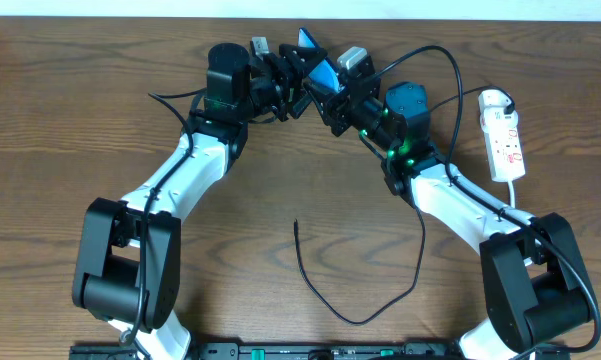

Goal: Plug charger to phone and switch on socket
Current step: 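Hold the phone with the right gripper and open the left gripper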

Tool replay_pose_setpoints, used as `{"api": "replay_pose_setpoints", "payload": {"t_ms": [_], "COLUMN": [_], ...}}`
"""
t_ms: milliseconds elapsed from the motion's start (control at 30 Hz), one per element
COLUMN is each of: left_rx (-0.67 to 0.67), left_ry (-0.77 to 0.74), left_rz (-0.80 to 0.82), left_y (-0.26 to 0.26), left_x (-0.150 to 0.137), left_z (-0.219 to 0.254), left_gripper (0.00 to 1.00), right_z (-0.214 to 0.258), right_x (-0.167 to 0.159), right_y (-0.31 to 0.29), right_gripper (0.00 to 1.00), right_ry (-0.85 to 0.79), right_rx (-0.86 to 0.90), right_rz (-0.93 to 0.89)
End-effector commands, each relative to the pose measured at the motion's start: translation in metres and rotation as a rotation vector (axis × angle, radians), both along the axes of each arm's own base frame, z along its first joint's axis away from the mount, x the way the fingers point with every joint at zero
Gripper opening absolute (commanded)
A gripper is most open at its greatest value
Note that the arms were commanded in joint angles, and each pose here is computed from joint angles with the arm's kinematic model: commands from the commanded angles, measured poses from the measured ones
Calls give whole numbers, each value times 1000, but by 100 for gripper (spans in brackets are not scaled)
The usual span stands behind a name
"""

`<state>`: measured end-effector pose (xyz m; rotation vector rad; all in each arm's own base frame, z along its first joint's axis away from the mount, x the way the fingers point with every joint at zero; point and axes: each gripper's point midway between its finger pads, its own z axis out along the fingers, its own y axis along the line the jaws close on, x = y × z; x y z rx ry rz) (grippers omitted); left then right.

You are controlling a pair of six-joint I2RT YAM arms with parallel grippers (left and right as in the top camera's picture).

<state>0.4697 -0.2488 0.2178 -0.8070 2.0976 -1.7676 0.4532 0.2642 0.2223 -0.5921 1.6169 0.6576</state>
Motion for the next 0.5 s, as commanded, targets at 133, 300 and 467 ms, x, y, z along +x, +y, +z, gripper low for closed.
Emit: {"api": "replay_pose_setpoints", "payload": {"t_ms": [133,300,467], "left_rx": [-22,-23,-23], "left_ry": [-34,-34,-34], "left_rz": [-31,-34,-34], "left_y": [-7,-7,-7], "left_x": [-6,-6,-6], "left_z": [18,18,18], "left_gripper": [7,7,7], "right_z": [9,9,9], "right_x": [1,1,1], "right_y": [3,3,3], "right_gripper": [40,34,29], "right_ry": [-17,-17,-17], "right_rx": [9,9,9], "right_rz": [-4,-4,-3]}}
